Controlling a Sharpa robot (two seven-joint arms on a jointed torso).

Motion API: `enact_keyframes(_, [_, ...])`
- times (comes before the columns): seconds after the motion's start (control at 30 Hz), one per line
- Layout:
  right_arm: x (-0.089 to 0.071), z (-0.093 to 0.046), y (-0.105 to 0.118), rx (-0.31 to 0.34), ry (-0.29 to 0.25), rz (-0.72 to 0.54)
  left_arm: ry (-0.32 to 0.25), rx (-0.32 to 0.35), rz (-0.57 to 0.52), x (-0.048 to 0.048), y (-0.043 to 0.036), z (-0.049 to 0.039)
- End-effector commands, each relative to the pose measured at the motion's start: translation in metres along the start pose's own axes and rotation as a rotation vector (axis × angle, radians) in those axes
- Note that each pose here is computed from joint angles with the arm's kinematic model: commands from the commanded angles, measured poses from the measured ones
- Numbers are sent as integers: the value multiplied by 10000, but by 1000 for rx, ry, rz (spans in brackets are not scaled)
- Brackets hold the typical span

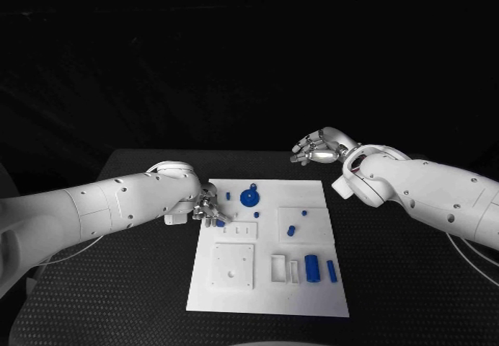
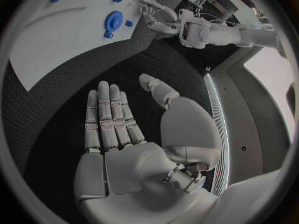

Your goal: Assemble the parts on the task board

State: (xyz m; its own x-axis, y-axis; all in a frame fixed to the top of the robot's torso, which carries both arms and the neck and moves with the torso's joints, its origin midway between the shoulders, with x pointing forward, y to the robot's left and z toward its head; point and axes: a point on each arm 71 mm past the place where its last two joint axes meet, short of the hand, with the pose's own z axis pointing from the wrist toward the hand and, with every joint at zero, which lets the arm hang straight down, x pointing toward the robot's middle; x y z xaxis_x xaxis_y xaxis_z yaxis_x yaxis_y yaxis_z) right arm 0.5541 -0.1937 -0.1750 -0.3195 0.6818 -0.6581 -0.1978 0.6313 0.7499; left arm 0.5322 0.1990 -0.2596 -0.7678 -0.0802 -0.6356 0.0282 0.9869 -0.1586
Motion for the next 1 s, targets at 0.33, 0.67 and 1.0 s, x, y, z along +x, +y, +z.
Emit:
enact_keyframes(0.33, [20, 1, 3, -7, 15, -7, -12, 19, -20, -3, -23, 2])
enact_keyframes(0.67, [25, -1, -10, -4, 17, -6, -37, 22, -50, -10, 21, -5])
enact_keyframes(1.0, [23, -7, -24, 0, 18, -5, -33, 39, -93, -10, 44, -9])
